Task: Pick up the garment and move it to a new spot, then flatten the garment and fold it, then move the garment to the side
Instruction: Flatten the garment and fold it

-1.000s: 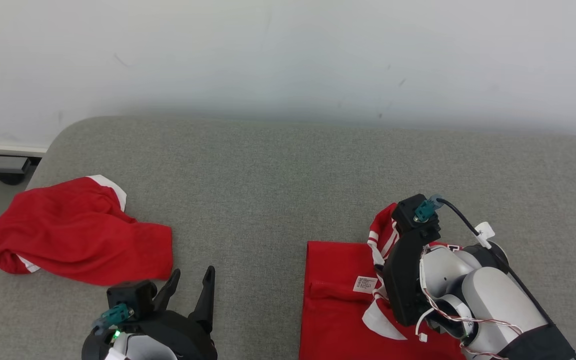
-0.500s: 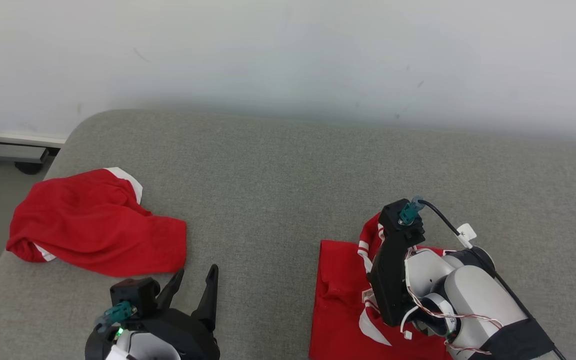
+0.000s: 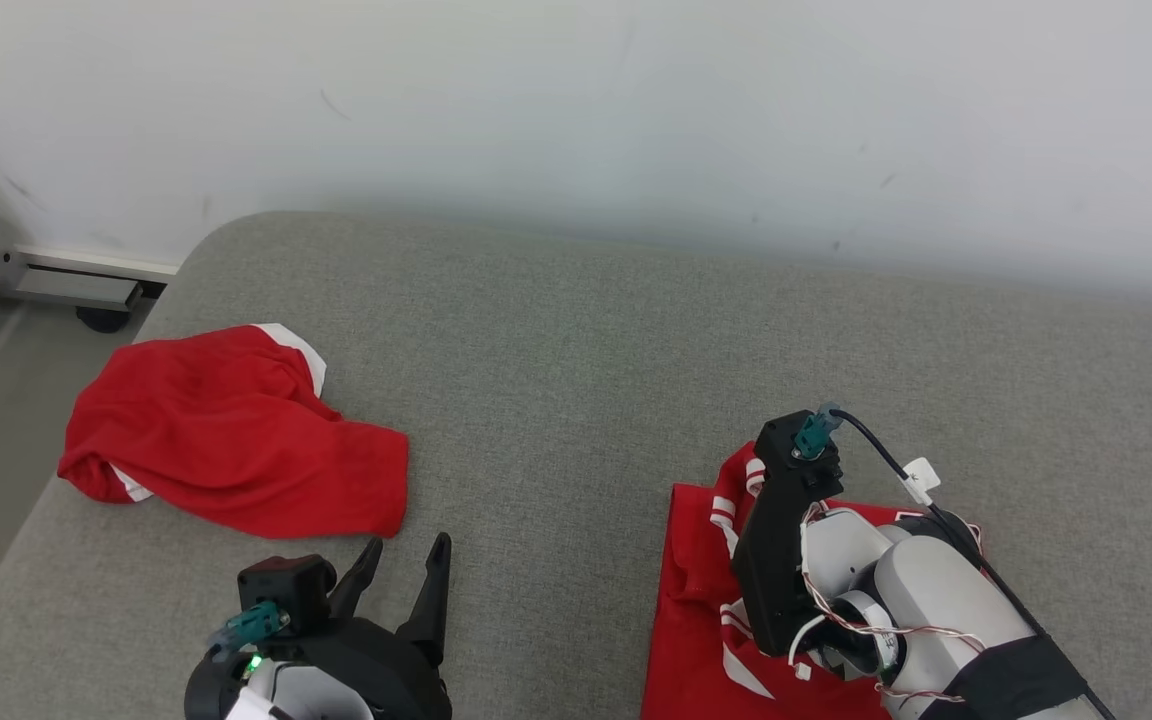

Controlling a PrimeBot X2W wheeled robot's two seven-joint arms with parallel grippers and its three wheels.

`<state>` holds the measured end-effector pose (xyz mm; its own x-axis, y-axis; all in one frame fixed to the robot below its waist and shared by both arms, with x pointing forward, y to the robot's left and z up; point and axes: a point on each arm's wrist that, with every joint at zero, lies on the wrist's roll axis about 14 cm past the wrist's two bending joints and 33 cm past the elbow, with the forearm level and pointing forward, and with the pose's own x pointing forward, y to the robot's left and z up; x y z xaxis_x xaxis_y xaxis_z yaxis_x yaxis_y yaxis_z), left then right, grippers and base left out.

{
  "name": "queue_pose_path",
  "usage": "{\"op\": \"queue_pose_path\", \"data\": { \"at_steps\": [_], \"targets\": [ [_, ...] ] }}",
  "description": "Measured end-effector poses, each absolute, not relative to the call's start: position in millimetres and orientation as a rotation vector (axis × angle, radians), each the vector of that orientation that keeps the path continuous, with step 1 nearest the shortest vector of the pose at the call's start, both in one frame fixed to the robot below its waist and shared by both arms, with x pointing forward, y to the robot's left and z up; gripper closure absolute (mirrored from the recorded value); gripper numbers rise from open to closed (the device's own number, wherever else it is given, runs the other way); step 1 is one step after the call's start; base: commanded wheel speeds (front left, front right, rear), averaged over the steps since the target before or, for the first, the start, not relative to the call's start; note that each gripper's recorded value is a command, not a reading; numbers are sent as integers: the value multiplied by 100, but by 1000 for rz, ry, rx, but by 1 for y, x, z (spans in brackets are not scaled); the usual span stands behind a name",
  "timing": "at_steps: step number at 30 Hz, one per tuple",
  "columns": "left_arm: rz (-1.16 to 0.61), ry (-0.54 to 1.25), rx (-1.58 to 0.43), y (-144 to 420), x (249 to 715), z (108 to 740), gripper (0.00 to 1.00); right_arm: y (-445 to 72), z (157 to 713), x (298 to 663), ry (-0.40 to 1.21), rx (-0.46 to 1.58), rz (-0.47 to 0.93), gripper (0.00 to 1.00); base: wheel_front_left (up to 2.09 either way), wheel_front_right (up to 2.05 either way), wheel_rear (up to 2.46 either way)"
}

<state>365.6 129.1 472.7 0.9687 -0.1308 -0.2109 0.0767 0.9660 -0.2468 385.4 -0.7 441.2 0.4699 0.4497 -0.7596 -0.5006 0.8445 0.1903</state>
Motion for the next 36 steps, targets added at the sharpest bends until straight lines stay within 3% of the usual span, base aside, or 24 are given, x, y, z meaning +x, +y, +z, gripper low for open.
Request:
{"op": "queue_pose_path", "data": {
  "at_steps": [11,12,13,29,36],
  "targets": [
    [-98,216,-243,133,362,475,0,7,434,380,925,-65,600,100,0,0,0],
    [-97,215,-242,133,362,475,0,8,434,380,927,-65,599,96,0,0,0],
    [-96,214,-242,134,361,475,0,9,436,383,912,-54,593,0,0,0,0],
    [-91,206,-243,136,362,476,0,22,482,411,709,6,607,0,0,0,0],
    [-91,200,-234,139,363,475,0,-53,479,424,666,-107,434,0,0,0,0]
  ]
}}
